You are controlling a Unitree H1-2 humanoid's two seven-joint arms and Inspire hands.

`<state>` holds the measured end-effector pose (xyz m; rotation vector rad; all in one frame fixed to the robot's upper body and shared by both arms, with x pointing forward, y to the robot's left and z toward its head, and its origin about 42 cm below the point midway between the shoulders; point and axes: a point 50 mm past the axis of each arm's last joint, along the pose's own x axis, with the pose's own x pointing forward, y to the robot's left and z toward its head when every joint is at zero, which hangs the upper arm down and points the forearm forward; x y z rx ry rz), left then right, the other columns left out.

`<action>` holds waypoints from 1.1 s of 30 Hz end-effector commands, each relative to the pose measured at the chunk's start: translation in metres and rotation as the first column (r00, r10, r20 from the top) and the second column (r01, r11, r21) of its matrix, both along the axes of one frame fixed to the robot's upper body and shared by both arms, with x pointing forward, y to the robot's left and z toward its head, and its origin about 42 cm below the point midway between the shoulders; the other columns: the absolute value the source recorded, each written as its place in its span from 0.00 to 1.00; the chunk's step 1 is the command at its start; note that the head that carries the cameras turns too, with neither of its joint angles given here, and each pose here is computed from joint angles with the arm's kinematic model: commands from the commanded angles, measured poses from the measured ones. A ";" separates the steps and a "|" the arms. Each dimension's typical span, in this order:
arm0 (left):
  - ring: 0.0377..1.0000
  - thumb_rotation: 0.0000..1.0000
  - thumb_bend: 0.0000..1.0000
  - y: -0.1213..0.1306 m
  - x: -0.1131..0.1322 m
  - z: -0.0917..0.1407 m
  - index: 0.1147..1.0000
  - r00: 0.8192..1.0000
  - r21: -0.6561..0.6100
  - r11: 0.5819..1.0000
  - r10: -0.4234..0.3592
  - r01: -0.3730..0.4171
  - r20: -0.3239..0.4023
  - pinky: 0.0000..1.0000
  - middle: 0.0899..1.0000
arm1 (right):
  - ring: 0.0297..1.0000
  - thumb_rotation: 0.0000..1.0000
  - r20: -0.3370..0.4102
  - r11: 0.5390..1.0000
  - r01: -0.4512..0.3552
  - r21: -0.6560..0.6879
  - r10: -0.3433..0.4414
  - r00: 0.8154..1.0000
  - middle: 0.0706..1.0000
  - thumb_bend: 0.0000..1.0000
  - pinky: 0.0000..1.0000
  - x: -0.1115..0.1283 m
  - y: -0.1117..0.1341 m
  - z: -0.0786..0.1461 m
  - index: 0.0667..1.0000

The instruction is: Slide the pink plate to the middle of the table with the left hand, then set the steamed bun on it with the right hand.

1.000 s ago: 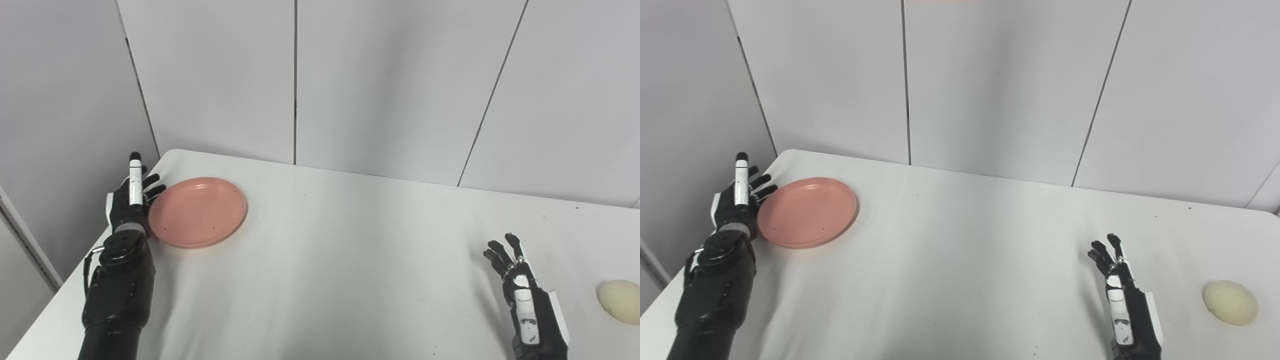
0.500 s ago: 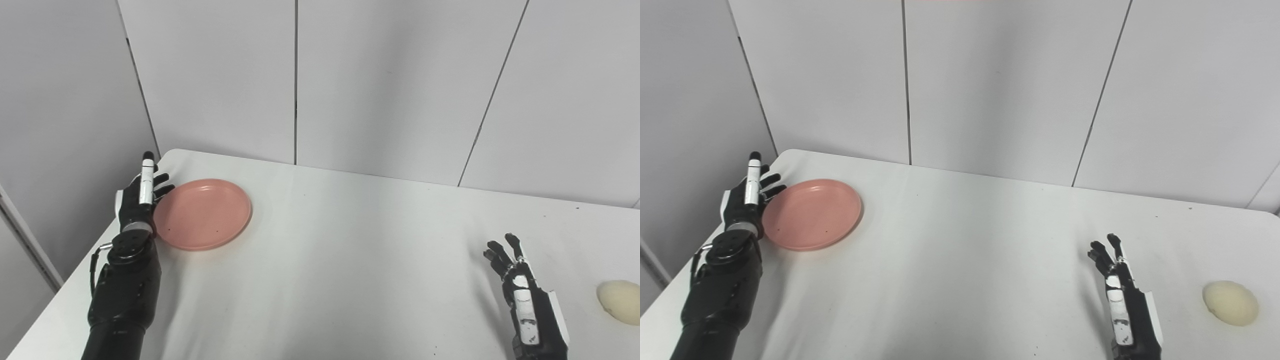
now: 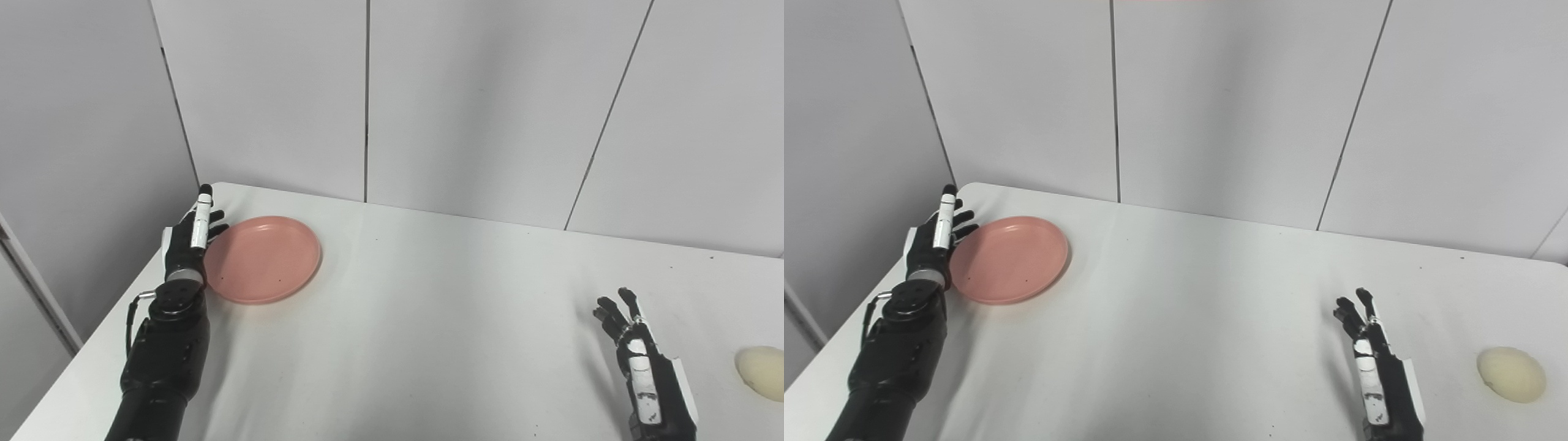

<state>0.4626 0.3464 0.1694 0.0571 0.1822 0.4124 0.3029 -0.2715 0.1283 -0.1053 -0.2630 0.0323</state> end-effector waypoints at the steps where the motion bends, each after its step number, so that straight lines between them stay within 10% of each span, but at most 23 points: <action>1: 0.77 0.96 0.74 -0.028 0.009 -0.004 0.81 0.994 -0.010 0.995 -0.102 0.102 -0.028 0.69 0.81 | 0.88 1.00 -0.085 1.000 0.027 0.006 -0.026 0.996 0.88 0.74 0.94 -0.019 -0.006 -0.031 0.96; 14: 0.83 0.95 0.76 -0.056 0.012 -0.009 0.80 0.982 0.041 0.982 -0.183 0.185 -0.047 0.84 0.81 | 0.88 1.00 -0.088 0.999 0.031 0.007 -0.030 0.996 0.88 0.72 0.94 -0.019 -0.004 -0.032 0.96; 33: 0.83 0.95 0.75 -0.101 0.007 -0.013 0.81 0.952 -0.041 0.954 -0.294 0.298 0.090 0.82 0.82 | 0.88 1.00 -0.088 1.000 0.028 0.009 -0.027 0.996 0.88 0.71 0.95 -0.017 -0.002 -0.033 0.96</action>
